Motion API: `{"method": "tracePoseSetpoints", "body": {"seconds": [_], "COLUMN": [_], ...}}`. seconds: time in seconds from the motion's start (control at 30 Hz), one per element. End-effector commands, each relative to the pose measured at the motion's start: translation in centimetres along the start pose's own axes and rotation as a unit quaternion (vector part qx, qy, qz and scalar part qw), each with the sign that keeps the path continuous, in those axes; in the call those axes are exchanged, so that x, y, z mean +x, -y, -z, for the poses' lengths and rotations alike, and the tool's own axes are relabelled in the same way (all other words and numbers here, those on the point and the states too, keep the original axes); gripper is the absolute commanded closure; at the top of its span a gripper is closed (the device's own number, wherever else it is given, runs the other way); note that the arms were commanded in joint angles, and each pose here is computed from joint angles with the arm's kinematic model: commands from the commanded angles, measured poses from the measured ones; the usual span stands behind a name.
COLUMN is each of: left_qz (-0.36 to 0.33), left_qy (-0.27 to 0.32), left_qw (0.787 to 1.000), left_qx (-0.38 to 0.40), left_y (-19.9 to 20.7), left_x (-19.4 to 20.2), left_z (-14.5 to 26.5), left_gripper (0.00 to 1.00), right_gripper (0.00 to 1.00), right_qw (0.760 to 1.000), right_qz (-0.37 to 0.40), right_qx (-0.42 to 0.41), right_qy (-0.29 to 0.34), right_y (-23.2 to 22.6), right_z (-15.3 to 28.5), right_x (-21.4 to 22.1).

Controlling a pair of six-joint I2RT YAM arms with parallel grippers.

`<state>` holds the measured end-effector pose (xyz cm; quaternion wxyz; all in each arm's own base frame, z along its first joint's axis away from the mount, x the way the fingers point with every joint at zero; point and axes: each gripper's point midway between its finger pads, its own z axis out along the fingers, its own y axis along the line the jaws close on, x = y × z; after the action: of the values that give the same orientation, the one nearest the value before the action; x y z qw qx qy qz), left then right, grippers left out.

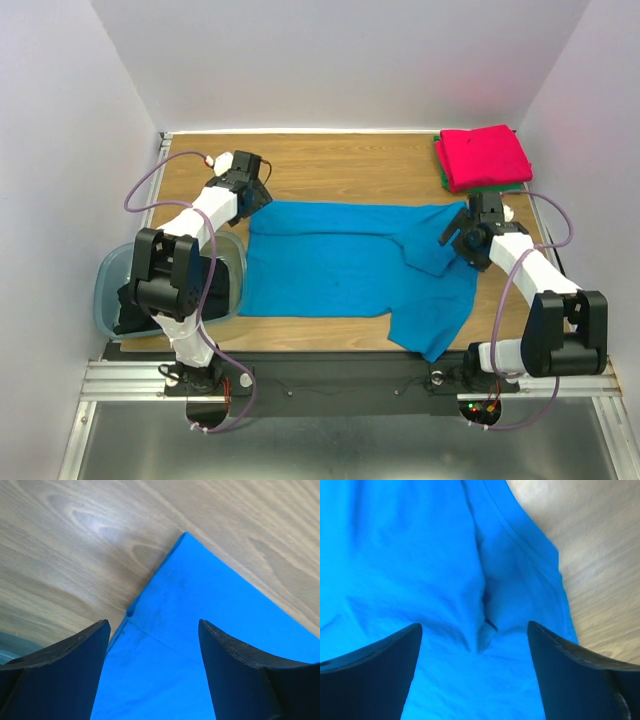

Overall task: Fold and stack the t-shirts
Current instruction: Fold the tshirt

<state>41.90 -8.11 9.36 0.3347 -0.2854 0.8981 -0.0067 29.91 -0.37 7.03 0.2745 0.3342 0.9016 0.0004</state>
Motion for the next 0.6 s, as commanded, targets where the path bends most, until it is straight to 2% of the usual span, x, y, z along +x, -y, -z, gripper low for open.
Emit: {"method": "tracePoseSetpoints", "body": {"seconds": [0.0,0.2,0.33,0.5,0.57], "left_qz": [-0.004,-0.025,-0.036,-0.041,-0.044], "left_qy": [0.044,0.030,0.004,-0.020,-0.029], "left_qw": [0.999,0.996,0.995,0.995,0.995], "left_qx": [0.026,0.080,0.095,0.091,0.083], "left_y": [2.4,6.7,8.2,8.5,8.3], "left_x": [-3.1,-2.7,-0.8,1.1,2.0], "left_z": [3.4,3.6,1.6,-1.2,-2.5], "left_gripper": [0.16,0.15,0.15,0.15,0.15], "right_gripper": [0.00,0.00,0.00,0.00,0.00], "right_qw": [0.997,0.995,0.987,0.986,0.988], "right_qz": [-0.008,0.003,0.030,0.073,0.090], "right_qx": [-0.033,-0.085,-0.150,-0.149,-0.118], "right_qy": [0.066,0.061,0.054,0.025,0.032], "right_y": [-2.4,-6.4,-10.3,-12.4,-11.7], "right_z": [2.7,1.8,0.0,-5.0,-6.6], "right_x": [-4.8,-7.2,-8.2,-8.3,-8.5]}}
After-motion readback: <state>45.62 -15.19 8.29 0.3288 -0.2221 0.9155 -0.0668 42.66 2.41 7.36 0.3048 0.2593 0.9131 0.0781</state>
